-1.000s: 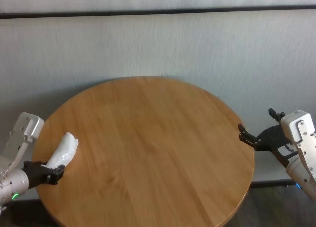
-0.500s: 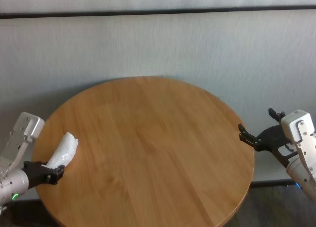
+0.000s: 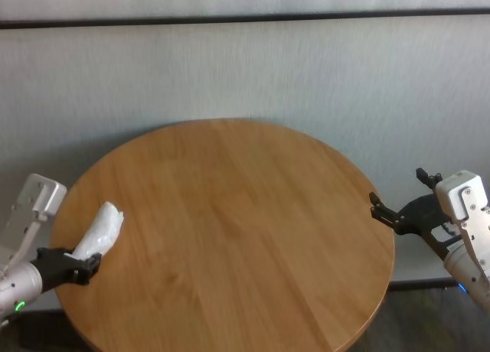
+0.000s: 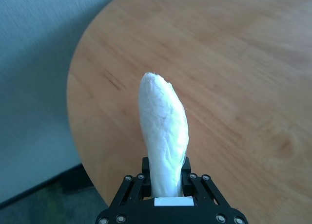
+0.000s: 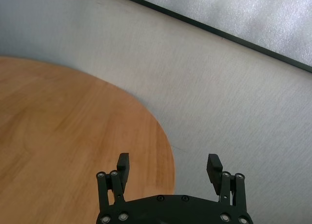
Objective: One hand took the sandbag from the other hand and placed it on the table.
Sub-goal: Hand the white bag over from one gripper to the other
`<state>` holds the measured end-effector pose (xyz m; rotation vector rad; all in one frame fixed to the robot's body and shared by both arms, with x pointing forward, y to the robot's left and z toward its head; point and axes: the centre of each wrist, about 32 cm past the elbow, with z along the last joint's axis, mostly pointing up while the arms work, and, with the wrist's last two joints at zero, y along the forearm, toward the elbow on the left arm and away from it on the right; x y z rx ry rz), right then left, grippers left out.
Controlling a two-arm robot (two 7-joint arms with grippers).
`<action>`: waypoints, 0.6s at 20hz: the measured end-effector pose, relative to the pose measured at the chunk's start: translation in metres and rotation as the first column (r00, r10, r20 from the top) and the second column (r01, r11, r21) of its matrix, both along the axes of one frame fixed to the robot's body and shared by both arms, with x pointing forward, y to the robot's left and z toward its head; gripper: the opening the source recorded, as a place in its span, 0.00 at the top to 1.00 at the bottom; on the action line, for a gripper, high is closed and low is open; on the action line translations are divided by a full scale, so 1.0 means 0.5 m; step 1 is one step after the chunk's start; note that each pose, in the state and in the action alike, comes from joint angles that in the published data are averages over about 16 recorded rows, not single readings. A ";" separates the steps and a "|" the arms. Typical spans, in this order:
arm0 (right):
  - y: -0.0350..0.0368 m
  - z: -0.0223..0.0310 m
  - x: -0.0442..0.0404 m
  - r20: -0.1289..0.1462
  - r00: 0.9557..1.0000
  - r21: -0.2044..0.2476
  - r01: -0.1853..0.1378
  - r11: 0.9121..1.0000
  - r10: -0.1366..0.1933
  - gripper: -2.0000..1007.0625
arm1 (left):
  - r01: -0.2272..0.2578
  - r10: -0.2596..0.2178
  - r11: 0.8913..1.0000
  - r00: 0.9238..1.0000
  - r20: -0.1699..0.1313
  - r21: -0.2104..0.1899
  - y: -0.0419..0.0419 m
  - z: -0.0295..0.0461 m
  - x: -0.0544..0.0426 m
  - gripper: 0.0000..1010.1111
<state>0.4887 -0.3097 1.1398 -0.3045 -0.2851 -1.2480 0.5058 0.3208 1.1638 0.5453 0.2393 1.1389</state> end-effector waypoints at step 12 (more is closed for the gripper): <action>0.000 0.000 0.000 0.000 1.000 0.000 0.000 1.000 0.000 0.01 | 0.094 -0.088 0.995 0.989 0.116 -0.045 0.018 0.012 -0.017 0.64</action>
